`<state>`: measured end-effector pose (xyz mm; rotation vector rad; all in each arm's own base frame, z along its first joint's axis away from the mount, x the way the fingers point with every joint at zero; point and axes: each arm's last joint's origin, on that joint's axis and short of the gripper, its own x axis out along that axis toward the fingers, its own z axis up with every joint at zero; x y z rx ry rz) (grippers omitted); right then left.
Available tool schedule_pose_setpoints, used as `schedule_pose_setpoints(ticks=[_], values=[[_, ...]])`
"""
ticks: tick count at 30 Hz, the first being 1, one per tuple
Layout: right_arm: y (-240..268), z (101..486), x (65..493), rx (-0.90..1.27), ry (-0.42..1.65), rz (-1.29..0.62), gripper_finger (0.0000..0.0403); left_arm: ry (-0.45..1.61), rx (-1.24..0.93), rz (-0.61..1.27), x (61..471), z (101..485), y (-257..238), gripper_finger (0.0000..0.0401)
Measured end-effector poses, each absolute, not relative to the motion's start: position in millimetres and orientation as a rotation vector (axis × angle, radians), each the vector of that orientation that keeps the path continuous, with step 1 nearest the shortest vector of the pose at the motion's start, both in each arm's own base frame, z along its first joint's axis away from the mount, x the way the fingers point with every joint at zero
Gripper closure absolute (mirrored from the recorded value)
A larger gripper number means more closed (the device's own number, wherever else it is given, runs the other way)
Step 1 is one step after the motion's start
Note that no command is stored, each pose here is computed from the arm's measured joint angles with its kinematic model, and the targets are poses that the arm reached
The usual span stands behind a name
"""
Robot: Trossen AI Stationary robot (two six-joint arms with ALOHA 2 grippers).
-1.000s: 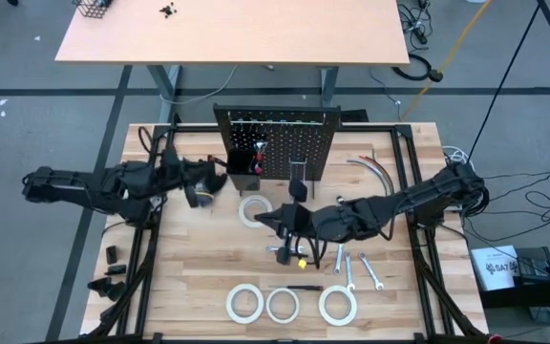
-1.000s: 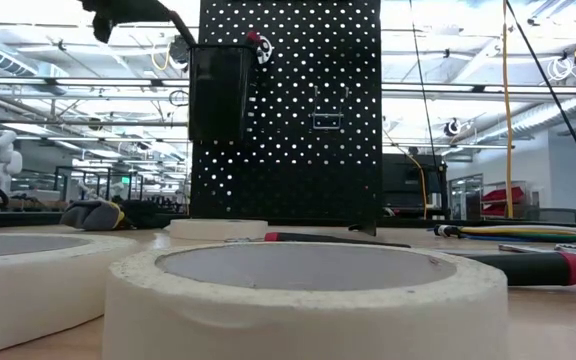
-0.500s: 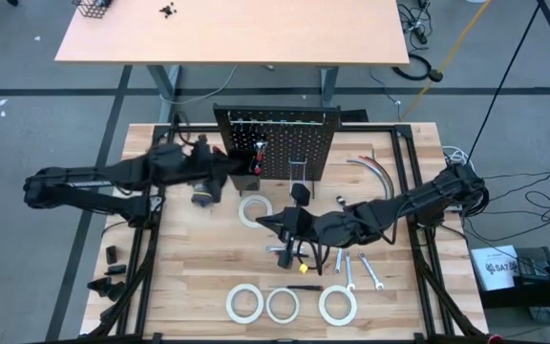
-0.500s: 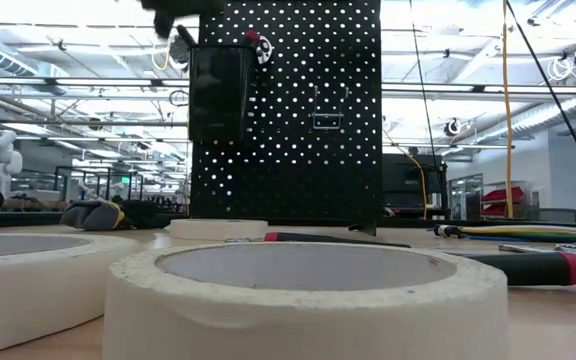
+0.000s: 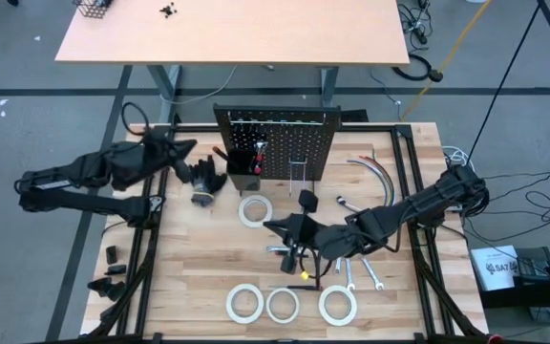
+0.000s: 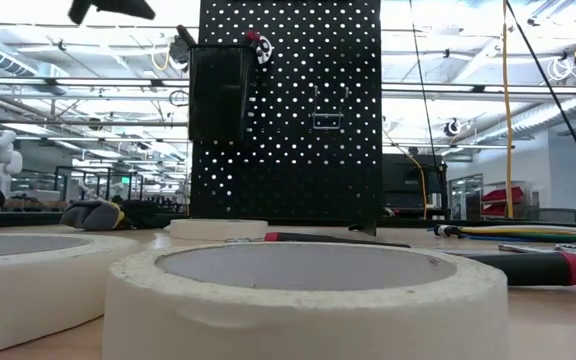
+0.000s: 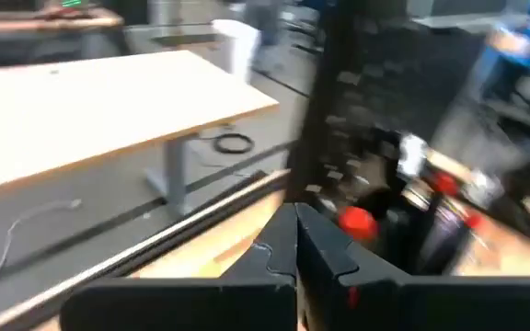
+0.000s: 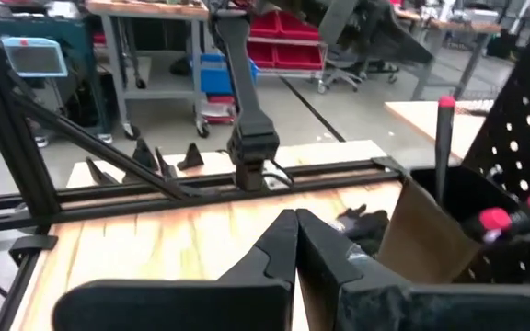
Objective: Hang tools onto peg board
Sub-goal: Put the black nut driver into the black bin on the peg board
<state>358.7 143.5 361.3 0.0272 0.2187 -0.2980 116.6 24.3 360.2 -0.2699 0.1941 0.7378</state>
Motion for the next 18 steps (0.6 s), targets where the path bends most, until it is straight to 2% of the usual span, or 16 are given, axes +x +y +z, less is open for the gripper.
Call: schedule_pose_setpoints(ticks=[4,11,18], values=[[142.9,358.2,357.8,0.062,0.239,-0.315,0.0403,0.192,-0.353,0.835,128.9,349.9,26.3,0.0401],[140.7,358.7,357.4,0.060,0.223,-0.383,0.0403,0.254,-0.418,0.890,170.6,318.8,28.4,0.0401],[142.4,358.6,356.7,0.059,0.224,-0.378,0.0403,0.119,-0.360,0.735,205.9,329.5,22.7,0.0401]])
